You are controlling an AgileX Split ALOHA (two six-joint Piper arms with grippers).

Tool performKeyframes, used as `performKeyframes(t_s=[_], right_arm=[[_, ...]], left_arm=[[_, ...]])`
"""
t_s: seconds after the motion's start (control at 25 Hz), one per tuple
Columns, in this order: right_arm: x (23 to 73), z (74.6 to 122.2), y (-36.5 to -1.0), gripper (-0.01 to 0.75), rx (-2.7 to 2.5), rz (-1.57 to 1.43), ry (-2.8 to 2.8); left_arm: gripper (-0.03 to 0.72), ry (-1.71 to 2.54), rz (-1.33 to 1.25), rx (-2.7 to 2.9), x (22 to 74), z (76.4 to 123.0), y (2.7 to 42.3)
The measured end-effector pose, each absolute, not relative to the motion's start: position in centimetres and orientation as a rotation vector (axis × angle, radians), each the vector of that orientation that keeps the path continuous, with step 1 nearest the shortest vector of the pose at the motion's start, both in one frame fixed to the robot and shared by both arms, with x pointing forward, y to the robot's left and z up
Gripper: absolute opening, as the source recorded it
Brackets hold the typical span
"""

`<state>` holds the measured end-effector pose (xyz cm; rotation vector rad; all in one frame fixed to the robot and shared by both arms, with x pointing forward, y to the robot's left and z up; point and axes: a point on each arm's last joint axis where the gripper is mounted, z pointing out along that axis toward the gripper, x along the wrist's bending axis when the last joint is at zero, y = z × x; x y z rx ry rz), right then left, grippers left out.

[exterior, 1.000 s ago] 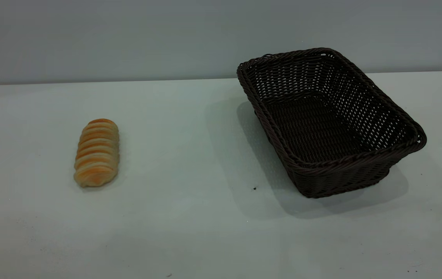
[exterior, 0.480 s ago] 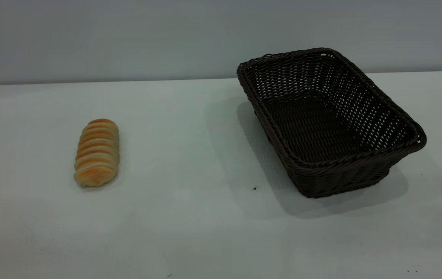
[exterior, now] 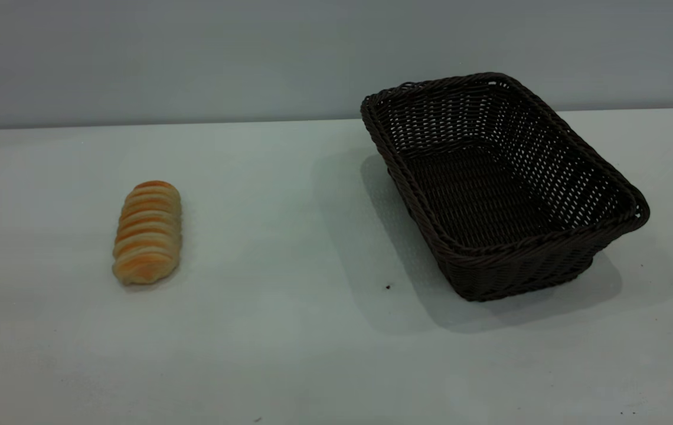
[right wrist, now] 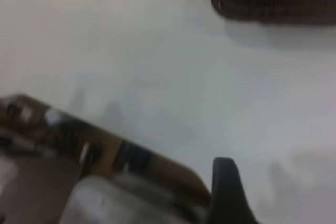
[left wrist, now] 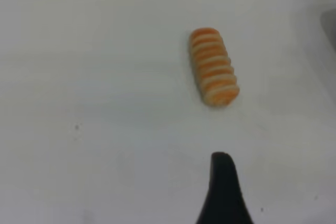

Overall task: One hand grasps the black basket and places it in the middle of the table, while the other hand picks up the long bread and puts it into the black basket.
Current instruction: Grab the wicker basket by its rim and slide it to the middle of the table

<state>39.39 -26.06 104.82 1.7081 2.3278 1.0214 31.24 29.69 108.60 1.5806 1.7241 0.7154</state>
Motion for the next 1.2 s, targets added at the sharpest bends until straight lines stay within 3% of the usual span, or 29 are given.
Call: performKeyframes(t_s=[0.2, 0.52, 0.88, 1.2], right_arm=[[43.6, 102.3, -25.2, 0.533, 1.771, 0.918, 2.466], [48.8, 98.8, -20.7, 0.533, 1.808, 0.801, 2.526], [52.1, 92.6, -20.1, 0.533, 2.291, 0.647, 2.306], [53.6, 90.4, -20.0, 0.533, 2.601, 0.681, 1.935]], left_arm=[[0.568, 1.747, 0.696, 1.601, 33.3, 108.9, 29.7], [0.568, 1.775, 0.682, 1.638, 34.2, 108.5, 29.9], [0.568, 1.778, 0.719, 1.659, 34.2, 108.5, 30.1], [0.568, 1.777, 0.721, 1.662, 34.2, 108.5, 30.1]])
